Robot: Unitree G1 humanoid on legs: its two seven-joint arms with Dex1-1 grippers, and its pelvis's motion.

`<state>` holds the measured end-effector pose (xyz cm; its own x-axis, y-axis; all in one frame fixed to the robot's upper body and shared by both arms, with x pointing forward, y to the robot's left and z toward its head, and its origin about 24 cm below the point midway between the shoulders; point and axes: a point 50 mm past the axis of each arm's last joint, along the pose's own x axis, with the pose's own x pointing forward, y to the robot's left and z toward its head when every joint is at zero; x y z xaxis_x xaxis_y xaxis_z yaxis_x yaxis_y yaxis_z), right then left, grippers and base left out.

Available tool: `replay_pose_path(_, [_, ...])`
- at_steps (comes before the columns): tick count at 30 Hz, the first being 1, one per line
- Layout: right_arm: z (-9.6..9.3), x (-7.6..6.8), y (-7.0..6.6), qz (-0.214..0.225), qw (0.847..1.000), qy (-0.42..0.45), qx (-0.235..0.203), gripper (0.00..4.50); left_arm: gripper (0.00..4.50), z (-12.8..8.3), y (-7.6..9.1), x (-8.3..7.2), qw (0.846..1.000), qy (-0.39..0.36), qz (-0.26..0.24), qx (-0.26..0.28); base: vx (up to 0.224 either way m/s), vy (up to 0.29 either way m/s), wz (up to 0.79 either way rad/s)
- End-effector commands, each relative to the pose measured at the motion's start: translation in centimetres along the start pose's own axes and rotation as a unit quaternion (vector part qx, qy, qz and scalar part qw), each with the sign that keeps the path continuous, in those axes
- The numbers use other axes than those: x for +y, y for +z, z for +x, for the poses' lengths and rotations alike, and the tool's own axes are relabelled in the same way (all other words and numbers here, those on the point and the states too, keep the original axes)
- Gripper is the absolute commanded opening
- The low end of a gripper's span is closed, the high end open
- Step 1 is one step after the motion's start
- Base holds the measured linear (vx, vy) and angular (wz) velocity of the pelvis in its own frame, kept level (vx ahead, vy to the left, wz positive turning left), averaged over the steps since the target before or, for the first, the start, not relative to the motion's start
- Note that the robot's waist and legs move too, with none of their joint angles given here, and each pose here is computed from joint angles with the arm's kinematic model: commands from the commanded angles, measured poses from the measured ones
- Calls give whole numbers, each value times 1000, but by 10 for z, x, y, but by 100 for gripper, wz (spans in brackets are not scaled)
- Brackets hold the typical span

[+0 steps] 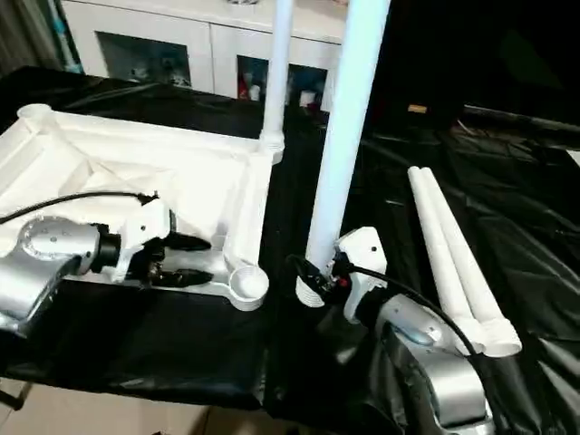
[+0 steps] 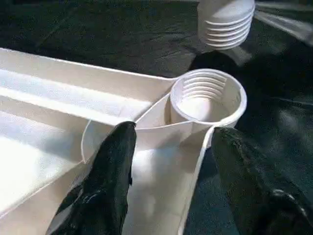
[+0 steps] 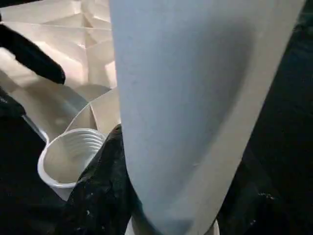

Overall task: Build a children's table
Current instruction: Insert table leg to table base

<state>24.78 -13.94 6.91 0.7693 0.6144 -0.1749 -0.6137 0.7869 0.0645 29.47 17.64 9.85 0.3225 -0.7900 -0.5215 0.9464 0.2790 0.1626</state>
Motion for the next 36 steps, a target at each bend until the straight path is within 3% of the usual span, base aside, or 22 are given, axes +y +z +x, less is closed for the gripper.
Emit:
replay_pose_path(1, [2, 0, 7, -10, 1000, 2, -10, 185, 274, -4, 3, 0, 1000, 13, 11, -3, 0, 0, 0])
replay_pose_path(5, [3, 2, 8, -11, 1000, 6, -11, 185, 274, -4, -1, -2, 1000, 14, 2, 4, 0, 0, 0])
replay_pose_path(19, [-1, -1, 7, -14, 1000, 2, -6, 185, 274, 5, 11, -6, 999, 0, 6, -39, -10, 96, 10])
replay_pose_path(21, [-2, -2, 7, -16, 1000, 0, -5, 185, 308, 7, 16, -5, 998, -7, 4, -55, 0, 0, 0])
replay_pose_path(24, [-3, -4, 8, -18, 1000, -2, -4, 185, 313, 8, 21, -4, 997, -10, 10, -73, 6, -48, 4])
replay_pose_path(25, [-4, -5, 8, -19, 1000, -4, -4, 185, 344, 9, 26, -3, 996, -17, 16, -84, 11, -79, 6])
replay_pose_path(28, [-6, -7, 8, -21, 1000, -7, -2, 185, 353, 11, 30, -3, 996, -33, 27, -83, 20, -86, 5])
replay_pose_path(31, [-10, -12, 8, -24, 1000, -9, 2, 185, 397, 16, 30, -4, 995, -76, 41, -55, 27, -84, 2])
replay_pose_path(36, [-15, -18, 9, -30, 999, -11, 8, 185, 430, 14, 23, -2, 991, -125, 39, 12, 11, -37, -1])
